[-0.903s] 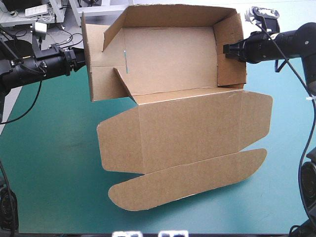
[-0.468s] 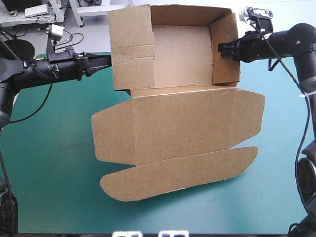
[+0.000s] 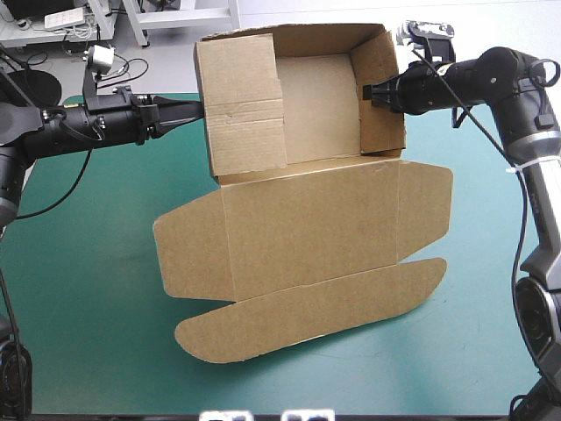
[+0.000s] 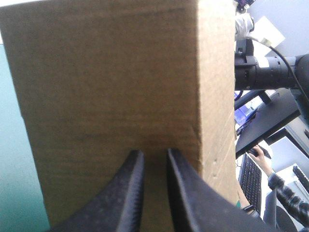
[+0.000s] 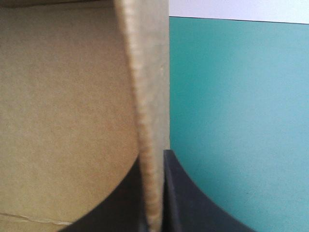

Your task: Fold the box

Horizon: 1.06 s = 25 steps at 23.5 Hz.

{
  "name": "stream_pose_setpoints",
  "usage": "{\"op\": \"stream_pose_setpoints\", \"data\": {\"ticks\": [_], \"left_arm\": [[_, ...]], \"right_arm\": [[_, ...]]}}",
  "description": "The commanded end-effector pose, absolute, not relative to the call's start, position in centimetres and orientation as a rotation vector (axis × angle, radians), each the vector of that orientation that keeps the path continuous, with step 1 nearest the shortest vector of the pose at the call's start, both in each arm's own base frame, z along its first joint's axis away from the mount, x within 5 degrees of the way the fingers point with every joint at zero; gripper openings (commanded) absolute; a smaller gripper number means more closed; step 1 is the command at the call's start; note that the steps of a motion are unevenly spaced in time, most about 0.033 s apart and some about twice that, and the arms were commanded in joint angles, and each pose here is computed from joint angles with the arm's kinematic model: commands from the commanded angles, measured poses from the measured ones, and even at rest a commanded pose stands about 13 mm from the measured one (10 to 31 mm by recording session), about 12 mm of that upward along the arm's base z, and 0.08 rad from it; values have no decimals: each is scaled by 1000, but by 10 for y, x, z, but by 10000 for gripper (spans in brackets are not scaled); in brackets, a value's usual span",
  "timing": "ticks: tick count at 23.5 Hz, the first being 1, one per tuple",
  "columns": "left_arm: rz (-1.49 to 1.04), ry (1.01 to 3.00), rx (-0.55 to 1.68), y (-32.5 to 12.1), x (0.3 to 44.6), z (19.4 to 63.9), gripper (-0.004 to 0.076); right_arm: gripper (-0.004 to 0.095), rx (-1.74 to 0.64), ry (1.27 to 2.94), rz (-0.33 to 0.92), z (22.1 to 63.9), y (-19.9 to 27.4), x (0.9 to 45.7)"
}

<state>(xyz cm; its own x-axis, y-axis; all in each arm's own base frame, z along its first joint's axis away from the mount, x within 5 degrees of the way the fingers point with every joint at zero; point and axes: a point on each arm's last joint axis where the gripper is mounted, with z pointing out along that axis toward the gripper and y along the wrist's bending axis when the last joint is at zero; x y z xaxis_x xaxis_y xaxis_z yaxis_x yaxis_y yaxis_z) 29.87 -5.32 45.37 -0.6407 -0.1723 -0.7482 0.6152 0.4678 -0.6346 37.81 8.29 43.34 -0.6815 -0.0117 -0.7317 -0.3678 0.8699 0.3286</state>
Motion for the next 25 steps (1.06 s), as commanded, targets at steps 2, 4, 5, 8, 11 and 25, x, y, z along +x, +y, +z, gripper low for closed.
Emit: {"op": "stream_pose_setpoints", "data": {"ticks": [2, 4, 5, 8, 11, 25], "left_arm": [[-1321, 1835, 456, -60, 277, 477, 292], [-1320, 1833, 457, -60, 276, 478, 337], [-1320, 1833, 457, -60, 276, 478, 342], [-1322, 1834, 456, -60, 276, 478, 342], [-1283, 1866, 465, -59, 277, 475, 342], [-915, 2118, 422, -44, 289, 448, 344]], "right_arm": [[-13, -227, 2109, 644, 465, 87, 366], [-13, -212, 2102, 647, 464, 87, 369], [-13, -204, 2102, 651, 463, 88, 370], [-12, -200, 2105, 659, 460, 90, 374], [-13, -183, 2119, 669, 455, 91, 378], [2, -329, 2127, 619, 452, 156, 360]]}}
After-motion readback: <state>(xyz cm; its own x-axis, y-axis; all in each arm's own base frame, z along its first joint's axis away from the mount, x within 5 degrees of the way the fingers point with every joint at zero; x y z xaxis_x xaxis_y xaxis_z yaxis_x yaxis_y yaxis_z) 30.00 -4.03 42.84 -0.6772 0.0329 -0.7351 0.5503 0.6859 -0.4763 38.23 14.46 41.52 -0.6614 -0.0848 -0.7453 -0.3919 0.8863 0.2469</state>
